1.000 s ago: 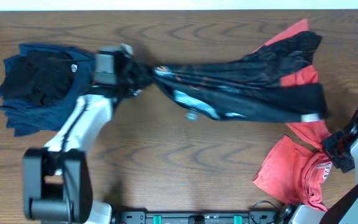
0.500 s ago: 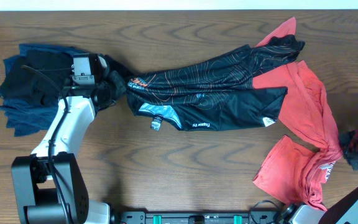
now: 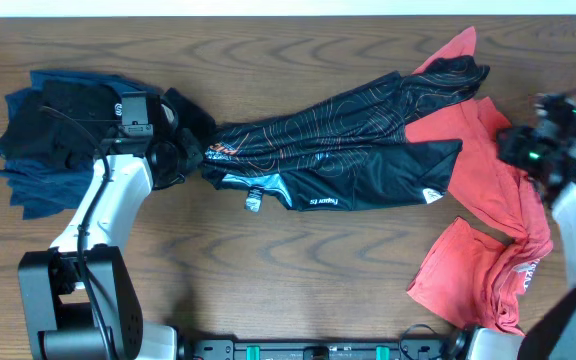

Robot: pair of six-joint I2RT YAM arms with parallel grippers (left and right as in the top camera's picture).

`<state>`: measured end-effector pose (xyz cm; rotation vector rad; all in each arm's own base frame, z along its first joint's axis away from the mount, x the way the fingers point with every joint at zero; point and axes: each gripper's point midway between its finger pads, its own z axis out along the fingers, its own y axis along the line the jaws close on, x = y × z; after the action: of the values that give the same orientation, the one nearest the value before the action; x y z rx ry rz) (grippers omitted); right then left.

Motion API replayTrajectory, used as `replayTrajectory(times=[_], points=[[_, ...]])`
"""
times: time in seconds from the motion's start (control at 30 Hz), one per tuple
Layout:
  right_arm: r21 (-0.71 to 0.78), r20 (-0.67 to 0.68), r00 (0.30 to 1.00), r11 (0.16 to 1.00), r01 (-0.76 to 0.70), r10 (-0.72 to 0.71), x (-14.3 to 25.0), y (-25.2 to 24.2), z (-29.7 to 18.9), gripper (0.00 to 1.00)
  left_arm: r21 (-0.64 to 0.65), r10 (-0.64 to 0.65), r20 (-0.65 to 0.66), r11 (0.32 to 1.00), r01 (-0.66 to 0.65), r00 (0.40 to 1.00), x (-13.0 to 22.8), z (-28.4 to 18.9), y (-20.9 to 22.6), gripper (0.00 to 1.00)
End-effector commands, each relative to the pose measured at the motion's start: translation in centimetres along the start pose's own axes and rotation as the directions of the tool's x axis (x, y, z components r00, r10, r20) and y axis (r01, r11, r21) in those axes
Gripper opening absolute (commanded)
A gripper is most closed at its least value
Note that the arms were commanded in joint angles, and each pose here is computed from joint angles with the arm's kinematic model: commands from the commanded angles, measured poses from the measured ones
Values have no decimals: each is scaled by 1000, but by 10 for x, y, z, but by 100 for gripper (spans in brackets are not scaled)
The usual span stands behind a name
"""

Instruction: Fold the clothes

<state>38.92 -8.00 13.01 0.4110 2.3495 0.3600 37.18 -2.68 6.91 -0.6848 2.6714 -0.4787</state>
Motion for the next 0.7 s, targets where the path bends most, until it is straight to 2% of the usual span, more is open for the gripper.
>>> replayTrajectory(times=[0.0, 0.07, 0.2, 0.47, 0.63, 0.67], points=[[-35, -69, 993, 995, 94, -96, 18, 11, 38, 22, -19, 8, 3, 1000, -8, 1000, 0, -1, 5, 6], [-29, -63, 991, 993, 118, -120, 19, 11, 59, 22, -19, 8, 3, 1000, -8, 1000, 0, -1, 5, 6], [-13, -35, 995, 995, 96, -96, 21, 3, 98, 32, -19, 8, 3, 1000, -8, 1000, 0, -1, 5, 6], [2, -68, 998, 1000, 16, -16, 46, -18, 144, 31, -19, 8, 2, 1000, -8, 1000, 0, -1, 5, 6], [214, -72, 997, 977, -19, 35, 58, -64, 152, 31, -19, 8, 2, 1000, -8, 1000, 0, -1, 5, 6], [271, -61, 997, 962, -20, 37, 57, -76, 150, 34, -19, 8, 2, 1000, -8, 1000, 0, -1, 5, 6]])
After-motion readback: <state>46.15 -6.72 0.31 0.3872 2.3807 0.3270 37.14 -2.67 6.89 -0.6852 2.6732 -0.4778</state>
